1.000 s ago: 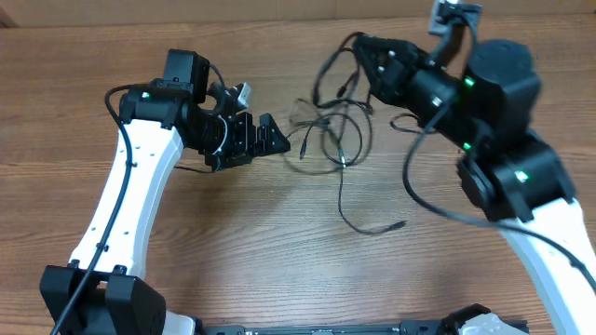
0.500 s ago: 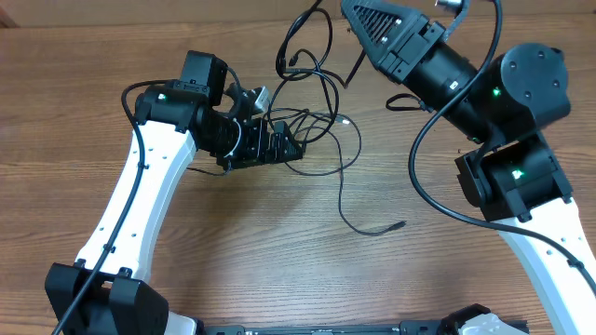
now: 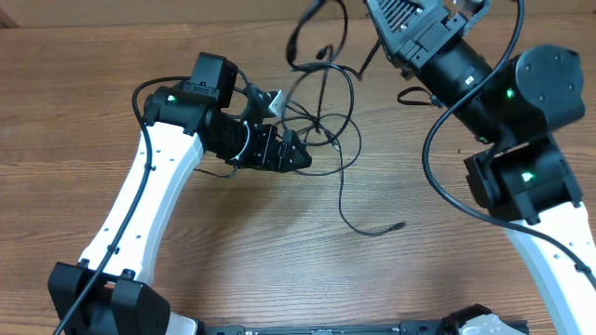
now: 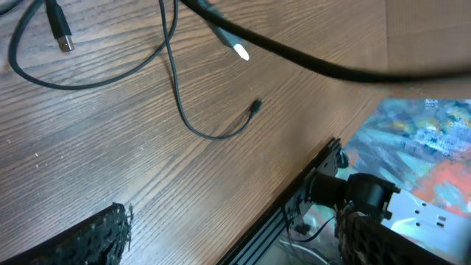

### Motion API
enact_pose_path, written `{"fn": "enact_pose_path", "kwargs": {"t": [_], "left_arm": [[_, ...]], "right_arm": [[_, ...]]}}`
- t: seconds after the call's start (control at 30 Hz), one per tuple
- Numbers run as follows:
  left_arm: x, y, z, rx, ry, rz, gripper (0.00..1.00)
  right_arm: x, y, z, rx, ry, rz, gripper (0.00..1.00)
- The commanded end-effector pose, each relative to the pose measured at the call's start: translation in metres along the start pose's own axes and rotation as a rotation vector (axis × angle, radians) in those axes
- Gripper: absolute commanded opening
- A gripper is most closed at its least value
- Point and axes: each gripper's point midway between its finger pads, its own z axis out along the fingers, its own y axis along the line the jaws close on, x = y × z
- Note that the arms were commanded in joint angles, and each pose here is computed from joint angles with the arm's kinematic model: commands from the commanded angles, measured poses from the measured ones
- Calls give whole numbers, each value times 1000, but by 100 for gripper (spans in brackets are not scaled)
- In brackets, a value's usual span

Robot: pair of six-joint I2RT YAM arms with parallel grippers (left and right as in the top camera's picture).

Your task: Untangle cables

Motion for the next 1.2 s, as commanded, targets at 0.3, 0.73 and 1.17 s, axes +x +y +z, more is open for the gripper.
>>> {"fn": "enact_pose_path", "kwargs": {"t": [0.3, 0.73, 1.17], "left_arm": [[-16, 59, -42, -223, -163, -395, 88], [-20, 46, -32, -193, -155, -356, 76], [-22, 48, -33, -205, -164, -350, 75]], "right_arm": [[-14, -91, -34, 428, -29, -183, 4], [39, -7, -18, 44, 259, 171, 4], [13, 88, -29, -329, 215, 193, 4]]}}
